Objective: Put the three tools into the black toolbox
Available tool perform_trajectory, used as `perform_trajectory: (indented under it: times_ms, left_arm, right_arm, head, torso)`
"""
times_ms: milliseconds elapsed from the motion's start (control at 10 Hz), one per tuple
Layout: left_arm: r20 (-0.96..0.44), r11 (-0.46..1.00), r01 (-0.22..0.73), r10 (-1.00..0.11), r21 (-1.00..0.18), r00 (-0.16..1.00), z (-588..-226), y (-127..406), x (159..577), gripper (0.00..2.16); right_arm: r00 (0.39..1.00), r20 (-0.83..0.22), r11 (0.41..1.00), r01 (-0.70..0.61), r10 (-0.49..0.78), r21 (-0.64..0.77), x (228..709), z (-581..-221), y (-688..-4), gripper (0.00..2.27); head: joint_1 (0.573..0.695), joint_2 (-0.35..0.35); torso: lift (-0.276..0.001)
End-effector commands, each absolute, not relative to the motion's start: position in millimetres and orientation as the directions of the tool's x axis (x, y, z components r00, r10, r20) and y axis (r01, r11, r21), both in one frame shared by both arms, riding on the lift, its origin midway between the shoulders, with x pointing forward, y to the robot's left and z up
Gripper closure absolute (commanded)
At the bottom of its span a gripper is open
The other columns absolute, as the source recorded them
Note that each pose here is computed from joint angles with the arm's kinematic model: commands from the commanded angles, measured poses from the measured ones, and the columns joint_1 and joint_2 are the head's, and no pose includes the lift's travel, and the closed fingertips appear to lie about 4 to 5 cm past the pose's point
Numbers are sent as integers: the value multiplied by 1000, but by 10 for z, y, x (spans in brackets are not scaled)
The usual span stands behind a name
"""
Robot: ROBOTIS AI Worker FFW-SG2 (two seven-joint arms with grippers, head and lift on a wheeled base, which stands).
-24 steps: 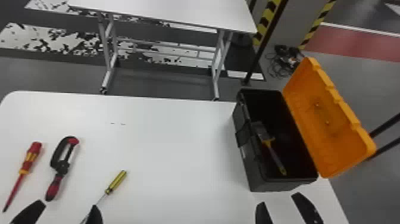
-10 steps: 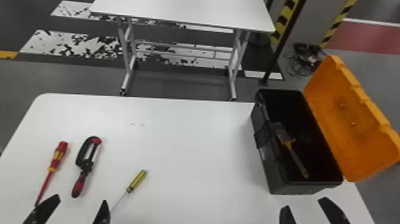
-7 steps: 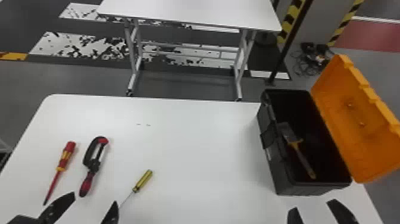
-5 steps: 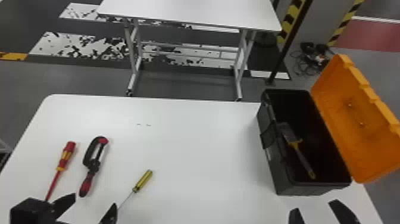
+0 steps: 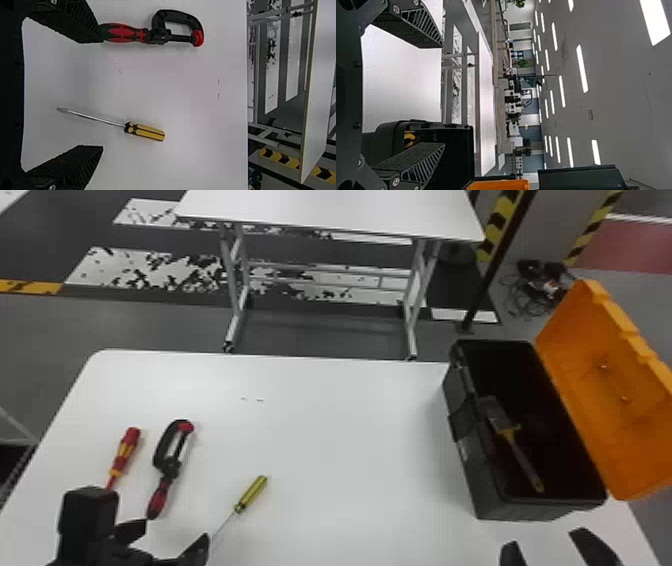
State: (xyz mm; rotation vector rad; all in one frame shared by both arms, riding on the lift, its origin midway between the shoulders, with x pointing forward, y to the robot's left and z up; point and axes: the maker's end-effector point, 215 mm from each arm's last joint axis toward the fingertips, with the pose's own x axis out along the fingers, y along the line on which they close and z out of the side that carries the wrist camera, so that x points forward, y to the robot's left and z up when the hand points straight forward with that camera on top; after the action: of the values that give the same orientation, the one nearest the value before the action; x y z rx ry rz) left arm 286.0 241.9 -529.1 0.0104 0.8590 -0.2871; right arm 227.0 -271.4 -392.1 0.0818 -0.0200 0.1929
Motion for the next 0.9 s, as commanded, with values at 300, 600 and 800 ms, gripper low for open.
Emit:
perform_trajectory:
  times_ms: [300,600,800]
  left_arm:
    - [-842,970,213,-209,-115,497,-5469,2524,2787,36]
    - [-875,973,199,-195,-116,444,-5421,2534,2695,36]
    - [-875,968,209,-216,-135,434,-5367,2456,2716,36]
  right_arm:
    - [975,39,973,-221,218,72,2353,-3890,-2675,120]
    - [971,42,969,-238,236,70,2396,-3883,-2653,120]
    - [969,41,966,-247,245,70,2397,-3885,-2628,120]
  head:
    - [695,-56]
    - [695,-32]
    - [695,-30]
  torso:
    - [-51]
    - [-51]
    - [-51]
